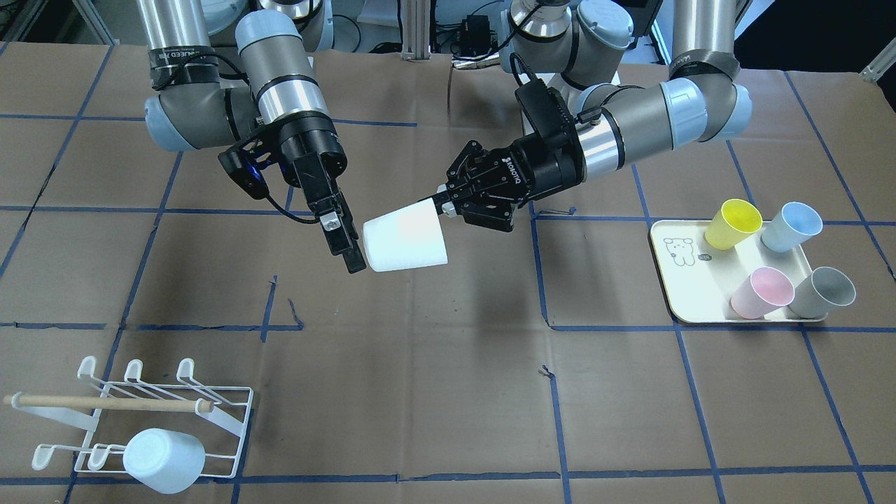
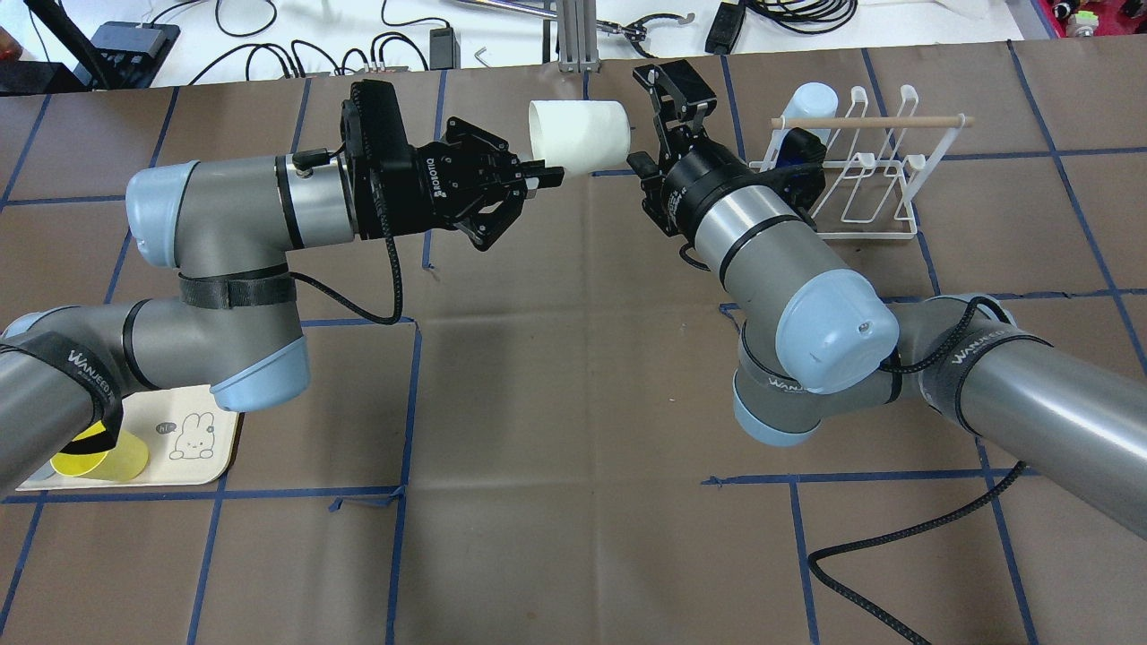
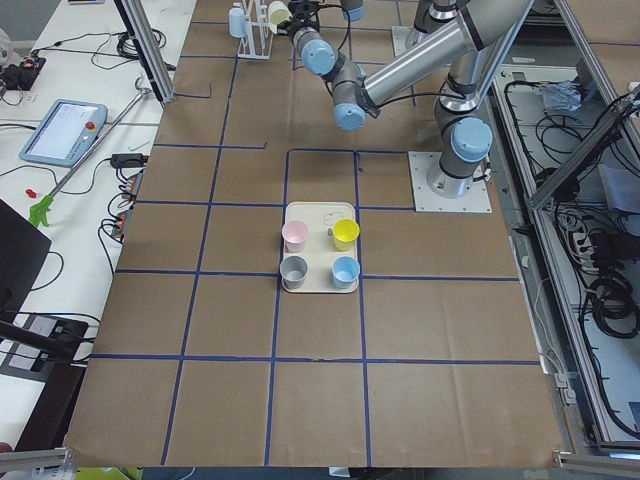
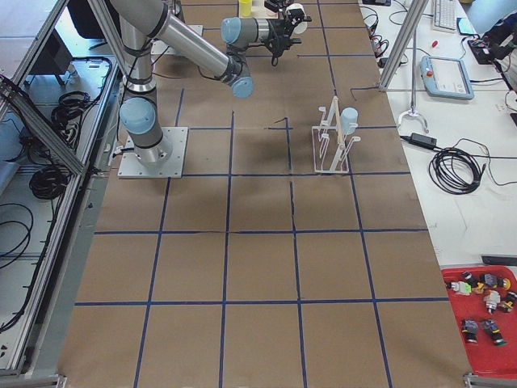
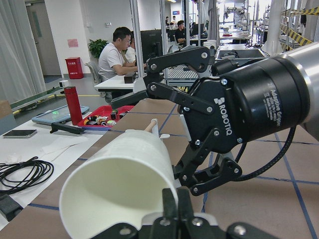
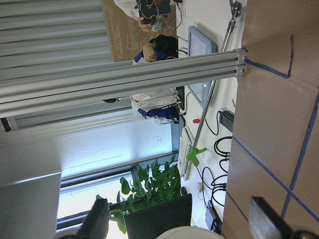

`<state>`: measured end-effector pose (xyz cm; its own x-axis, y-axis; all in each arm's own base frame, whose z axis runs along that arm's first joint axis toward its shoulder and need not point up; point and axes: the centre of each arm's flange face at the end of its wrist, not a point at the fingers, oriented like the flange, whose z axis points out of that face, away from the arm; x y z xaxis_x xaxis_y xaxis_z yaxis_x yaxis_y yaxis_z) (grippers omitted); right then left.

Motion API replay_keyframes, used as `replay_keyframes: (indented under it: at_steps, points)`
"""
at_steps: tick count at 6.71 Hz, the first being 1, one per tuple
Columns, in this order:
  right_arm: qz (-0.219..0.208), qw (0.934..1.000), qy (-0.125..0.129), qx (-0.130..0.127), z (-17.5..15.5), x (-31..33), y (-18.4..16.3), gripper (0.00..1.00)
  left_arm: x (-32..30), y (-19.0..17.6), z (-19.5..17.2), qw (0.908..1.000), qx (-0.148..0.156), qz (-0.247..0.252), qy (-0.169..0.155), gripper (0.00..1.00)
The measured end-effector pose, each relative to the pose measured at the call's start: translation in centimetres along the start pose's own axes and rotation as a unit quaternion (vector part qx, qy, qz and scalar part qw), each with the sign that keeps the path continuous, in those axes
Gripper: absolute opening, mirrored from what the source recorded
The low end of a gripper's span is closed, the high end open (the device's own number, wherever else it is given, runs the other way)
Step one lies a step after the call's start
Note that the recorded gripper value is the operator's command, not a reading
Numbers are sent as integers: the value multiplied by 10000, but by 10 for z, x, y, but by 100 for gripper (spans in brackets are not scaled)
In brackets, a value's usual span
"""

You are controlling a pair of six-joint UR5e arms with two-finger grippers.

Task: Transfer IKEA cup to right arm and place on rack

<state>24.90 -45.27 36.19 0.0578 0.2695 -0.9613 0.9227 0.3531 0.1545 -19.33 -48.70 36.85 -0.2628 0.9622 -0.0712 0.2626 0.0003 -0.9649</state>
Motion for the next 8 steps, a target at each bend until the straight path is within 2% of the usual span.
replay_keyframes:
  at_steps: [4, 8]
  points:
    - [-12, 9999, 46, -140, -1, 5, 20, 100, 0, -1, 0, 10000, 4, -43, -2, 6]
    - [40, 9997, -25, -228, 7, -1, 34, 99, 0, -1, 0, 10000, 6, -43, -4, 7]
